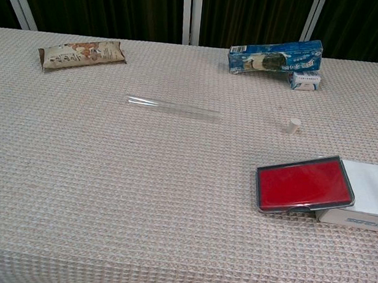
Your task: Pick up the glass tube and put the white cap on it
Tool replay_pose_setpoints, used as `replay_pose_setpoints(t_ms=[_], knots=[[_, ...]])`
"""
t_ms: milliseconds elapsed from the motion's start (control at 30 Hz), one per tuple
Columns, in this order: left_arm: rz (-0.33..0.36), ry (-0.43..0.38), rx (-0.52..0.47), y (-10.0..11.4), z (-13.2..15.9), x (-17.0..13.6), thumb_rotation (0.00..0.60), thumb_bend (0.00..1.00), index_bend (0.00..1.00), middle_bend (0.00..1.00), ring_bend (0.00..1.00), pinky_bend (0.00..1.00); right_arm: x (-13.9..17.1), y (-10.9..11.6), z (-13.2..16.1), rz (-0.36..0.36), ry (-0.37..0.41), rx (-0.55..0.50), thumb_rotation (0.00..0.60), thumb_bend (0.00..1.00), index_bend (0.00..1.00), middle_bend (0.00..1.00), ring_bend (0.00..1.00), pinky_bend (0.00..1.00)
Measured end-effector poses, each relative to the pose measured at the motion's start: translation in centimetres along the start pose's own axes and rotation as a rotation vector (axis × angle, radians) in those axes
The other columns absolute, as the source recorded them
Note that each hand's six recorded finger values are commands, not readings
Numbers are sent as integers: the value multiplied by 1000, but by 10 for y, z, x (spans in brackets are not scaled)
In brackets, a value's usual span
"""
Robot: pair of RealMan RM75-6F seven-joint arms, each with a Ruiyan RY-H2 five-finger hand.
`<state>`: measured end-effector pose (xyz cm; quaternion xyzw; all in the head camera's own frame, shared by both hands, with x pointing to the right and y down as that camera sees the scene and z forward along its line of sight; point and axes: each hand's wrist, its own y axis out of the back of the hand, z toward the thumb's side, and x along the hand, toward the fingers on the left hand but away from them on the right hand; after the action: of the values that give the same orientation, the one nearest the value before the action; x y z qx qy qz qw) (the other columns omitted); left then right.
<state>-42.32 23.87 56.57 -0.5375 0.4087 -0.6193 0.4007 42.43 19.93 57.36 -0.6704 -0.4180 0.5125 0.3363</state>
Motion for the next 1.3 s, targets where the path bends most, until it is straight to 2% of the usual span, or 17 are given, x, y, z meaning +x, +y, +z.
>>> replay_pose_setpoints(t_ms=[200,333,400,467,600,667,767,900,1167,1300], knots=[[-2,-34,3,0,11,10,600,264,246,173,118,169,1,-1,0,4,0,-8,600,176,59,187,44,175],[11,-96,10,5,29,24,600,263,269,177,158,228,5,-2,0,7,7,-22,600,176,60,188,44,175],[24,-145,12,9,44,36,600,263,286,210,194,340,7,-3,0,6,13,-30,600,176,60,188,44,175],[44,-205,16,13,63,50,600,263,293,270,274,542,9,-3,0,6,17,-36,600,176,60,188,44,175],[47,-319,19,15,105,78,600,264,310,297,460,902,13,-5,1,11,28,-45,600,176,60,187,44,175],[28,-378,26,13,131,94,600,264,310,308,542,991,15,-5,2,12,32,-46,600,176,60,188,44,175],[-16,-446,50,6,172,117,600,264,314,306,542,1000,16,-5,4,13,35,-47,600,176,60,187,44,175],[-72,-477,82,-6,218,143,600,263,324,308,540,1000,18,-5,3,16,30,-48,600,176,60,187,44,175],[-217,-453,164,-53,298,178,600,269,364,360,660,1000,18,-6,-1,27,14,-48,600,176,60,188,44,175],[-281,-413,207,-76,326,186,600,303,369,371,691,1000,17,-8,-2,34,11,-49,600,176,60,188,44,175]])
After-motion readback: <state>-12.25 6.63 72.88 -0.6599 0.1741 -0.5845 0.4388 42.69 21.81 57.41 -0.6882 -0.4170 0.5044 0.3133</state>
